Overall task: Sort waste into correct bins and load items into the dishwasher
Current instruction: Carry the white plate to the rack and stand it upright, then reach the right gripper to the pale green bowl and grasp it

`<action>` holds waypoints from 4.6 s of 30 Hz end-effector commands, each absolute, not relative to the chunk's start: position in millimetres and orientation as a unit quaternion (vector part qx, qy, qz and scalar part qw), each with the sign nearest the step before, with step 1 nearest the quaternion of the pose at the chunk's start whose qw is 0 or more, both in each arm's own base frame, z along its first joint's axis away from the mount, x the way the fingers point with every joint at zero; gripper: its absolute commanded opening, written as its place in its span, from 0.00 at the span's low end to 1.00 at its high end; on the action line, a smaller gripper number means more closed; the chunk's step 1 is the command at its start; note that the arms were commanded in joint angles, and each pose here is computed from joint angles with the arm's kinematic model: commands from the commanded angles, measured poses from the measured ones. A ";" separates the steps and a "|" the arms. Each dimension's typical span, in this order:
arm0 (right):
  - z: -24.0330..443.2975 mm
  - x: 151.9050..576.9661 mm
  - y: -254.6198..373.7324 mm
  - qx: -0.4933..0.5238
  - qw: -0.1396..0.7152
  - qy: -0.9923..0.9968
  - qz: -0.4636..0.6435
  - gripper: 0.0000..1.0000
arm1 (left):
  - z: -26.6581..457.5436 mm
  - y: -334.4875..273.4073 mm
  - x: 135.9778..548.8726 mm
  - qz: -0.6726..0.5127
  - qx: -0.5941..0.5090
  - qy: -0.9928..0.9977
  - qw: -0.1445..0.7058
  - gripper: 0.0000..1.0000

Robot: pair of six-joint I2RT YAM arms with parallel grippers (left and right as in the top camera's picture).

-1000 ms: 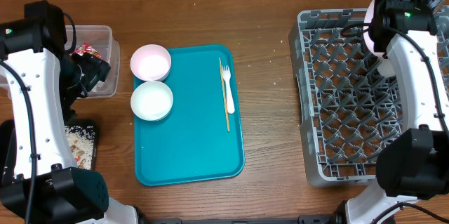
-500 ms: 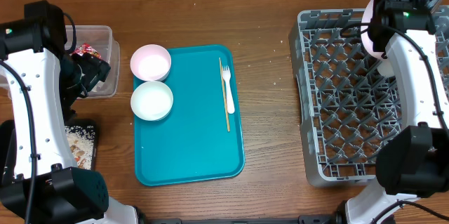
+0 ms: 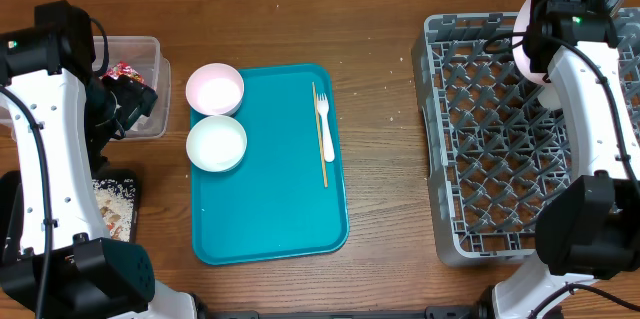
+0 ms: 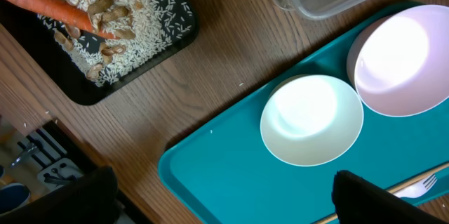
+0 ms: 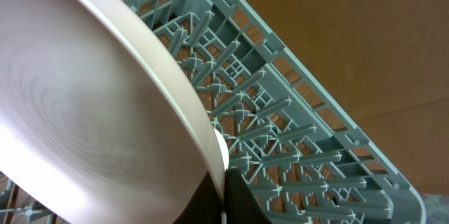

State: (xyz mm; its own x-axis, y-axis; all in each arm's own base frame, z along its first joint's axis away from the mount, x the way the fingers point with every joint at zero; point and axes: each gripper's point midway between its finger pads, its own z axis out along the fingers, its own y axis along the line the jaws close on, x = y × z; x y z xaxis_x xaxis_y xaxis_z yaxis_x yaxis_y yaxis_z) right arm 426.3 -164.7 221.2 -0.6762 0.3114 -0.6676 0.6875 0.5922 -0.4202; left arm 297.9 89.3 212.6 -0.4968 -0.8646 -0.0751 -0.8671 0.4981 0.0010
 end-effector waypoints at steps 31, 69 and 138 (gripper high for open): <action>297.5 453.5 -88.2 0.252 0.331 0.905 -0.083 0.96 | 210.6 89.8 298.8 0.024 -0.500 0.865 0.030 1.00; 48.0 344.1 426.8 -0.089 0.070 0.965 0.237 0.56 | 210.6 89.0 299.0 0.024 -0.499 0.866 0.031 1.00; 56.7 369.3 371.7 -0.247 0.154 0.956 0.035 0.36 | 210.6 88.6 299.1 0.024 -0.499 0.866 0.030 1.00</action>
State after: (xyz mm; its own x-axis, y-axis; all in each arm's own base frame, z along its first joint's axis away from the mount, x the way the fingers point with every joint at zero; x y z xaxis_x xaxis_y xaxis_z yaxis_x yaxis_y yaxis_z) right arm 371.6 363.5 51.1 -0.8382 -0.4570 -0.2977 -0.4717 0.8814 -0.0251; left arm 297.9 89.3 212.6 -0.4968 -0.8646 -0.0751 -0.8671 0.4981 0.0010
